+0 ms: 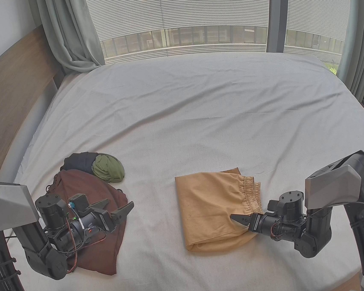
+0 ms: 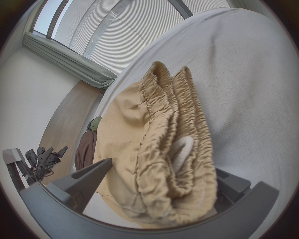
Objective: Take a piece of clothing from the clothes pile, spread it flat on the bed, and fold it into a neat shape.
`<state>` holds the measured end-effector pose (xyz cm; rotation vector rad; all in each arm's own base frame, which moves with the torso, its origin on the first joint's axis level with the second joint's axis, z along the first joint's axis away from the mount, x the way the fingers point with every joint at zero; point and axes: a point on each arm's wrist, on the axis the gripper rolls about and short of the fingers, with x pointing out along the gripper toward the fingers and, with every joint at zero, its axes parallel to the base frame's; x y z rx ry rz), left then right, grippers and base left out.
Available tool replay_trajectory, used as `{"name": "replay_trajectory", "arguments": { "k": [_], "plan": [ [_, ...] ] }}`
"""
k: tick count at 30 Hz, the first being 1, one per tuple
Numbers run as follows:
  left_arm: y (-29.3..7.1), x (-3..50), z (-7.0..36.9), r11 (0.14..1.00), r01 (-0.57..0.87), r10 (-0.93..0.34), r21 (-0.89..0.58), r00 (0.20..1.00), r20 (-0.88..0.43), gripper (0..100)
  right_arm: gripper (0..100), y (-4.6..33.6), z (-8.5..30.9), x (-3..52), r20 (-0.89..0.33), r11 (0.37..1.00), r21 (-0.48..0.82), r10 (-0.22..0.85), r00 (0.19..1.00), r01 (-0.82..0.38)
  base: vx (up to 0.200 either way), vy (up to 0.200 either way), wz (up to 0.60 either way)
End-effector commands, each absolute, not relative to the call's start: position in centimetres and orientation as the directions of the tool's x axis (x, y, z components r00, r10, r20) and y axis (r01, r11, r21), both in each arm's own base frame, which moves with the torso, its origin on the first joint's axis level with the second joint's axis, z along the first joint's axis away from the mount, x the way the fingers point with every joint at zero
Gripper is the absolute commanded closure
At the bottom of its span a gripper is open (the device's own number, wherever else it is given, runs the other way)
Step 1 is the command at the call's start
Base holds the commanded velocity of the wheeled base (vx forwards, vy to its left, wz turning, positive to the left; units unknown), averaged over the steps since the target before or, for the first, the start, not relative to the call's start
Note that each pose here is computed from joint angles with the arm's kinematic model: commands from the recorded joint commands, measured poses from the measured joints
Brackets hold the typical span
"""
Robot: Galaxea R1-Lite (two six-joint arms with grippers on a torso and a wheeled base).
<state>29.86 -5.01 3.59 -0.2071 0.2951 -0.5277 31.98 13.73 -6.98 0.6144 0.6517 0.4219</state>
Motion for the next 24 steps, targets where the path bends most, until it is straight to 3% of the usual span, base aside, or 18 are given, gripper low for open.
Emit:
{"name": "replay_trajectory", "arguments": {
  "k": [1,4,5,15,19,24],
  "plan": [
    [-4.9,29.9,3.6,0.846,0.461,-0.520,-0.268,0.825,-0.221,0,0,13.9,-7.4,32.0,-0.430,0.742,0.648,0.545,0.720,-0.174,0.000,0.000,0.00],
    [-5.0,29.9,3.6,0.845,0.462,-0.521,-0.270,0.825,-0.221,0,0,13.9,-7.4,32.0,-0.430,0.742,0.648,0.544,0.721,-0.173,0.000,0.000,0.00],
    [-5.0,29.9,3.6,0.845,0.462,-0.521,-0.270,0.825,-0.221,0,100,13.9,-7.5,32.0,-0.431,0.742,0.648,0.543,0.720,-0.172,0.000,0.000,0.00],
    [-5.0,29.8,3.6,0.845,0.462,-0.521,-0.269,0.824,-0.222,0,100,13.9,-7.5,31.9,-0.426,0.739,0.650,0.547,0.721,-0.177,0.000,0.000,0.00],
    [-5.0,29.9,3.7,0.845,0.463,-0.521,-0.266,0.825,-0.219,0,100,14.7,-6.5,31.6,-0.382,0.693,0.690,0.595,0.707,-0.210,0.000,0.000,0.00],
    [-4.8,29.9,4.0,0.847,0.462,-0.517,-0.264,0.830,-0.210,0,100,15.5,-2.4,31.0,-0.297,0.642,0.711,0.643,0.706,-0.286,0.000,0.000,0.00]
  ]
}}
